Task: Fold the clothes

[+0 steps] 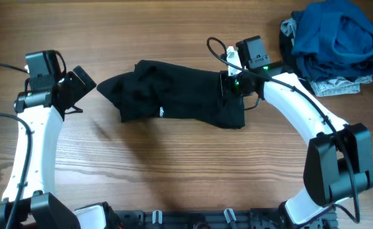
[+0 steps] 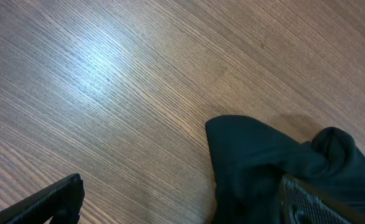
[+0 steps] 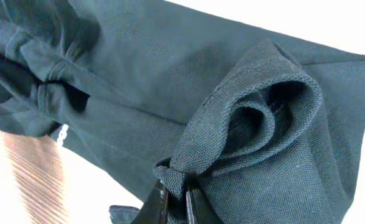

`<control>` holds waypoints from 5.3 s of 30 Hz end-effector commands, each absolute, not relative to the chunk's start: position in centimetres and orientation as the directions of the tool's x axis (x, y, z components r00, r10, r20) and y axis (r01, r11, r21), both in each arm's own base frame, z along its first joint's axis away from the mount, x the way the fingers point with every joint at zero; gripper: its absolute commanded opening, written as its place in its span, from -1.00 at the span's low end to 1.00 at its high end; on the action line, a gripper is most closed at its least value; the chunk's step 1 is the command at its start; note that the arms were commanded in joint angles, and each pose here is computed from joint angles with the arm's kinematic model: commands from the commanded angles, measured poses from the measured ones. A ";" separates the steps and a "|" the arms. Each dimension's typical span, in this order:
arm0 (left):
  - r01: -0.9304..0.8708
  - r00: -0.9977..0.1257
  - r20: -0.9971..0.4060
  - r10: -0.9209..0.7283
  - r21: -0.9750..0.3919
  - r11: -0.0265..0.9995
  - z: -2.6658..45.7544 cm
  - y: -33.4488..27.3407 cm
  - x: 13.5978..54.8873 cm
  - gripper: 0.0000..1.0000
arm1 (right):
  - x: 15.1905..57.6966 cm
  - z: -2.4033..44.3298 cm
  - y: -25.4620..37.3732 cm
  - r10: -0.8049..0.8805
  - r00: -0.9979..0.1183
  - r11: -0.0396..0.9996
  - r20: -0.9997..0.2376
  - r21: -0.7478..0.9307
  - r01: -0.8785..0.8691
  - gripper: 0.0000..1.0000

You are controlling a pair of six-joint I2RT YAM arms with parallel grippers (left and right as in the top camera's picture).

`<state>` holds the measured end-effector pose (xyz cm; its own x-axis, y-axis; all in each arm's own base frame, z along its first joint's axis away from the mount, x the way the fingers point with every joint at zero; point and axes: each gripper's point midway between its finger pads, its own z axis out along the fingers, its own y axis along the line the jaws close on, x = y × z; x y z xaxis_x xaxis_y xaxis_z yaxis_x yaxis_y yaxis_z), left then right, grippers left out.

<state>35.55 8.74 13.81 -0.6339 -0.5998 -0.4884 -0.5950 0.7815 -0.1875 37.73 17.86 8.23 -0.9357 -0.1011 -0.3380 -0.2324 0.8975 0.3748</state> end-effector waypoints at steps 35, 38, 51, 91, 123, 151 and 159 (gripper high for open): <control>0.184 -0.850 -0.524 0.060 -0.187 0.965 4.5 2.0 42.5 0.80 | 38.2 14.9 17.9 -0.119 -0.900 0.878 -0.419 0.379 -0.293 0.99; 0.271 -0.839 -0.530 0.127 -0.204 0.941 4.5 -0.4 42.3 0.63 | 38.1 14.9 17.8 -0.118 -0.903 0.879 -0.413 0.380 -0.289 0.99; 0.382 -0.793 -0.581 0.183 -0.240 0.893 5.3 -2.8 42.6 0.79 | 37.0 14.3 17.5 -0.124 -0.923 0.884 -0.365 0.381 -0.270 0.99; 0.358 -0.753 -0.655 0.058 -0.334 0.872 9.1 -3.2 43.9 -0.92 | 36.5 14.1 17.4 -0.104 -0.938 0.890 -0.332 0.390 -0.236 0.99; 0.660 -0.627 -0.690 0.361 -0.225 0.717 11.5 -29.5 36.0 -0.92 | 41.3 33.4 2.4 0.335 -0.661 0.876 -0.672 0.480 -0.043 0.99; -0.016 -0.569 -0.720 -0.398 -0.474 0.880 27.8 -5.3 38.9 1.00 | 40.6 18.4 18.9 0.125 -0.935 0.899 -0.332 0.436 -0.035 0.99; -0.068 -0.637 -0.661 -0.396 -0.463 0.884 24.2 -5.2 39.9 0.99 | 39.8 11.7 21.9 0.082 -0.972 0.942 -0.219 0.336 0.004 0.73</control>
